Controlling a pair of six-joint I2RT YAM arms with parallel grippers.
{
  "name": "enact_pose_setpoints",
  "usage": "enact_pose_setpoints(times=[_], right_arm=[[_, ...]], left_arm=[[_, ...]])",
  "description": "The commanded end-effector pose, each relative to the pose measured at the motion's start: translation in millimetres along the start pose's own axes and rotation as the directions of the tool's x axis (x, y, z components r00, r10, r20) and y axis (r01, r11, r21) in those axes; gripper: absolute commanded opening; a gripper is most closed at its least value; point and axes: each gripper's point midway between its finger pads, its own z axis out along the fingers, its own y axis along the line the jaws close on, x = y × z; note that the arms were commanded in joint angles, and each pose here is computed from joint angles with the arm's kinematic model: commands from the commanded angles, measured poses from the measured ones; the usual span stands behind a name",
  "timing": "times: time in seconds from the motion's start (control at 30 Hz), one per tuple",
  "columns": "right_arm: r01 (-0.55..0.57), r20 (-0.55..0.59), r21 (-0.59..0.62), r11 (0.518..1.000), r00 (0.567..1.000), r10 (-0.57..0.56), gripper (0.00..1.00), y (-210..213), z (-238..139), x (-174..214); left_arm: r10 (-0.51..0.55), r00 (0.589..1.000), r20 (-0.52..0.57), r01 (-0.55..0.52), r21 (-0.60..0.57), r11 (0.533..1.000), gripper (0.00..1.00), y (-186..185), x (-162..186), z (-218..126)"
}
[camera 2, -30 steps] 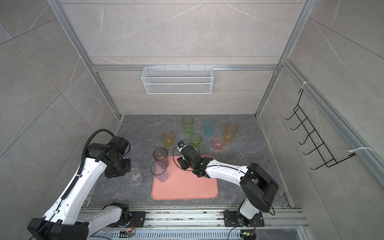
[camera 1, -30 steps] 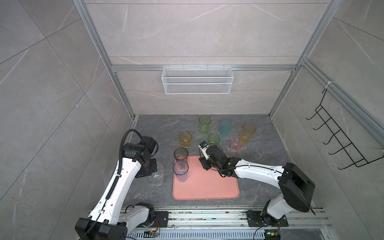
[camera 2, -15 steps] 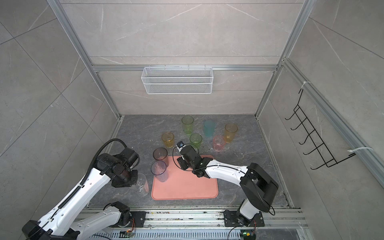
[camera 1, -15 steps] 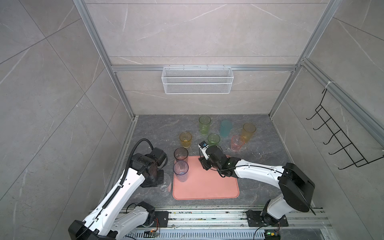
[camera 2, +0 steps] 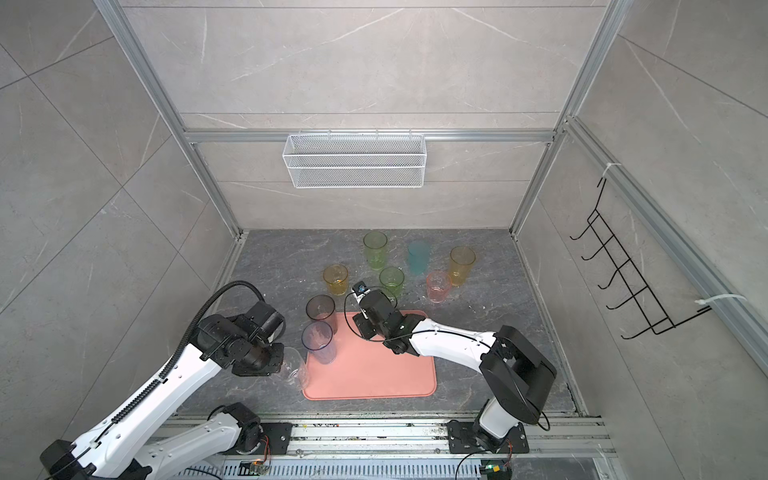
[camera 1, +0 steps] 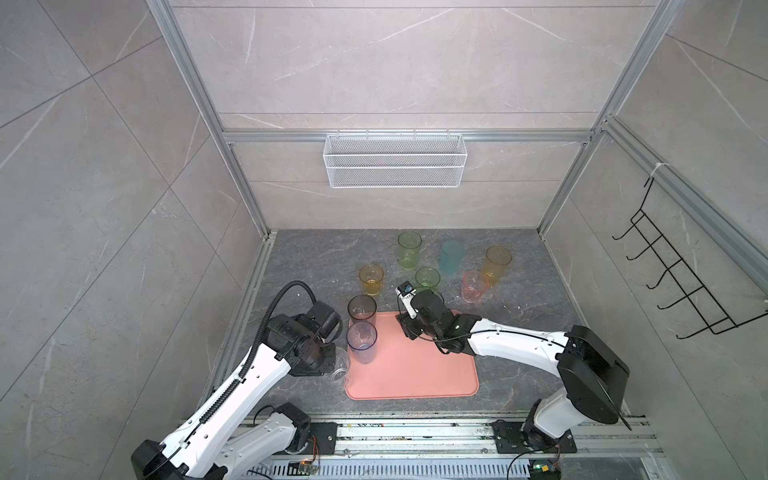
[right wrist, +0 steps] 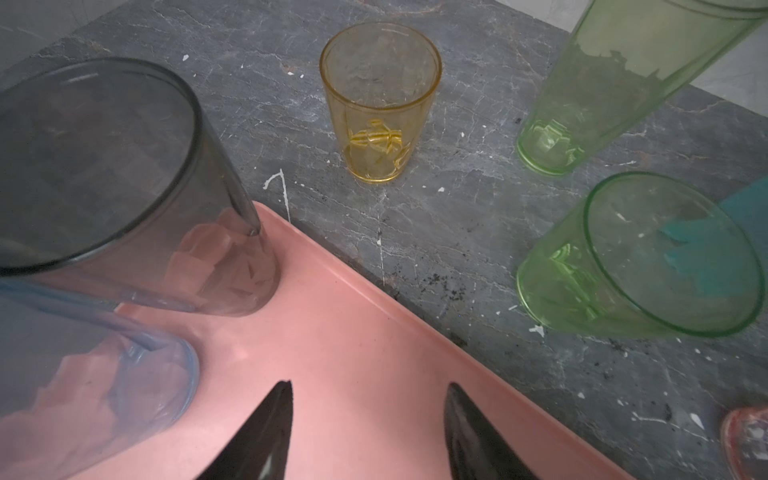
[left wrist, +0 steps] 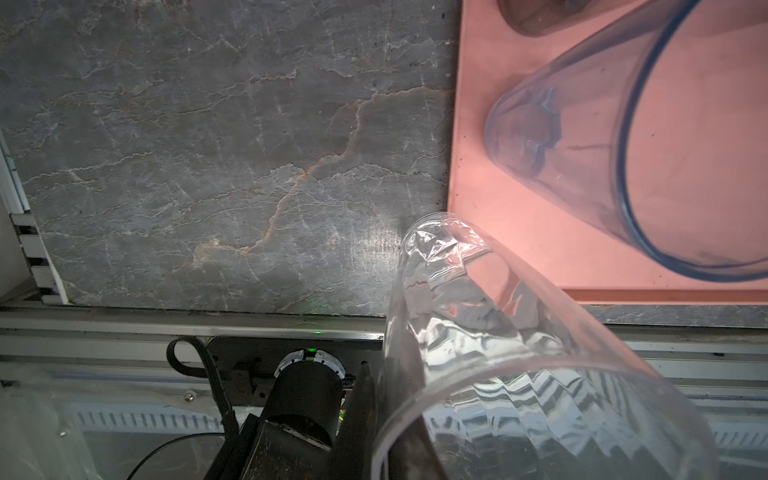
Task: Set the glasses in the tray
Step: 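Lower the clear cup onto the tray nearest the robot, beside the pale blue cup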
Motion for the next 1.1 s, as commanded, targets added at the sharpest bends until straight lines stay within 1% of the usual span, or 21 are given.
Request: enact_pose_setpoints(times=[0.0, 0.27, 0.63, 0.93, 1.07], right_arm=[[0.031, -0.008, 0.015, 0.999, 0.999, -0.031, 0.6, 2, 4, -1], [0.033, -0.016, 0.017, 0.999, 0.999, -0.033, 0.6, 1, 6, 0], [0.036, -0.016, 0.019, 0.999, 0.999, -0.036, 0.6, 2, 6, -1], [0.038, -0.016, 0.02, 0.999, 0.999, -0.038, 0.6, 2, 5, -1], [0.039, -0.016, 0.019, 0.999, 0.999, -0.039, 0.6, 2, 5, -1]], left_arm=[[-0.013, 1.0, 0.017, 0.012, 0.063, 0.998, 0.0, -14, -2, -1], [0.034, 0.999, 0.018, -0.035, 0.07, 0.997, 0.0, -30, -2, 2], [0.118, 0.993, 0.004, -0.118, 0.033, 0.992, 0.0, -50, -1, 10], [0.151, 0.989, 0.004, -0.151, 0.05, 0.987, 0.0, -67, -6, 16], [0.162, 0.987, 0.001, -0.162, 0.043, 0.986, 0.0, -70, -7, 19]])
